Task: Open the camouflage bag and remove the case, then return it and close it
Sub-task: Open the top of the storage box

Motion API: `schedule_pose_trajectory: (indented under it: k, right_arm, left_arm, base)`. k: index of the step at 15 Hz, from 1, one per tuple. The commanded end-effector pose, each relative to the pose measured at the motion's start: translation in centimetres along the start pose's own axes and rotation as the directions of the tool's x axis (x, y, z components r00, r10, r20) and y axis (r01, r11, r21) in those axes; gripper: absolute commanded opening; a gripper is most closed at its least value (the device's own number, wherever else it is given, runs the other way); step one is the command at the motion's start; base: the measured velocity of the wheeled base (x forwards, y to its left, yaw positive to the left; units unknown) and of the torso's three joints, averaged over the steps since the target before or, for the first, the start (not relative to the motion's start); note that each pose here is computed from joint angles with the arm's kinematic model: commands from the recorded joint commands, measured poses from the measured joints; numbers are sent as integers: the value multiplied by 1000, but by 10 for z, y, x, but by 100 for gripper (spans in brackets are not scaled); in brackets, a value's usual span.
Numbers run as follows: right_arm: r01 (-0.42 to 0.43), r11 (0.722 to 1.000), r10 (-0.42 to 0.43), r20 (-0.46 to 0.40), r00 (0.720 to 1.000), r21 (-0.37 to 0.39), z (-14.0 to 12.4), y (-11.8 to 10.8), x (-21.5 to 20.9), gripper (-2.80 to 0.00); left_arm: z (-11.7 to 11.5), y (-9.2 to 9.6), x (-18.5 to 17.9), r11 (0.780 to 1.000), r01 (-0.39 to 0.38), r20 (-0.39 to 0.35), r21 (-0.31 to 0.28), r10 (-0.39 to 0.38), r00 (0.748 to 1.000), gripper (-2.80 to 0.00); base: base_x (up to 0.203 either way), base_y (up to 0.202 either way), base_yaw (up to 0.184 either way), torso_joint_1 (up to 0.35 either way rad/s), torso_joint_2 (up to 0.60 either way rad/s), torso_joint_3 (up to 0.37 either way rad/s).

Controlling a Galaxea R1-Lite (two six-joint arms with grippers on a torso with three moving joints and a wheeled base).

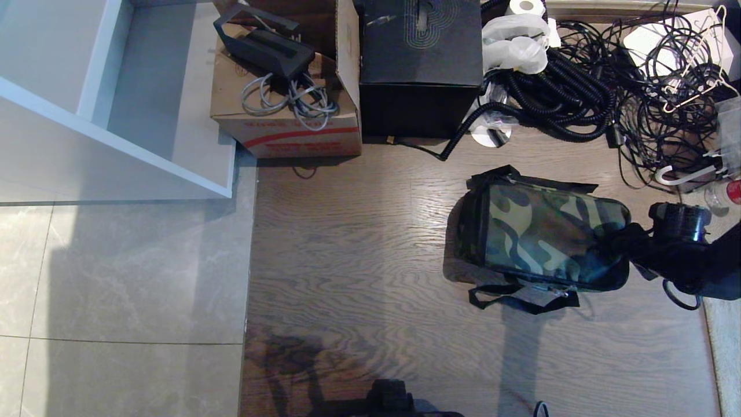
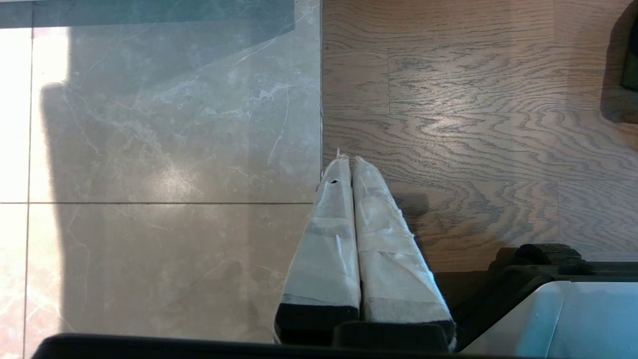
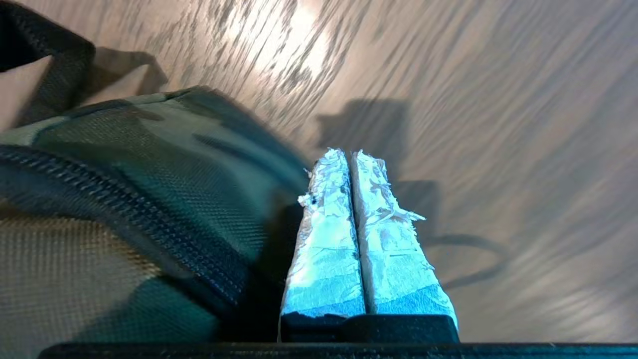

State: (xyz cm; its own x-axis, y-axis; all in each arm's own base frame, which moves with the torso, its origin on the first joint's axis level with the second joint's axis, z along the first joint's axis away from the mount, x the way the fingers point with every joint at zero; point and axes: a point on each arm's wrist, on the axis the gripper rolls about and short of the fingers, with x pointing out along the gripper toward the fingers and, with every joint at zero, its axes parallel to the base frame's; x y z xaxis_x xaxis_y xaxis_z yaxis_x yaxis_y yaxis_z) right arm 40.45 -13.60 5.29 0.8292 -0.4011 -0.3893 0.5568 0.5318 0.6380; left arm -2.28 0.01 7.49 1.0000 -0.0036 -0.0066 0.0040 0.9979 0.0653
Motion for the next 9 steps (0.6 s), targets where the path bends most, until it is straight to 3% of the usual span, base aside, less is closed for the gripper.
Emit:
schedule_pose_trajectory:
  k: [1, 3, 6, 9]
  right_arm:
    - [-33, 985, 44, -58, 997, 171, -21, 8, 5, -280]
    - [-84, 965, 116, -116, 986, 249, -33, 27, -3, -280]
    - [-137, 933, 192, -138, 972, 334, -43, 55, -17, -280]
    - [-185, 924, 255, -180, 950, 335, -56, 81, -41, -280]
  left_arm:
    - [0, 0, 0, 1000, -1, 0, 1, 1, 1000, -280]
    - [0, 0, 0, 1000, -1, 0, 1, 1, 1000, -280]
    - [0, 0, 0, 1000, -1, 0, -1, 1, 1000, -280]
    - [0, 0, 0, 1000, -1, 0, -1, 1, 1000, -280]
  base:
    - [0, 0, 0, 0, 0, 0]
    - [0, 0, 0, 0, 0, 0]
    - [0, 0, 0, 0, 0, 0]
    - [0, 0, 0, 0, 0, 0]
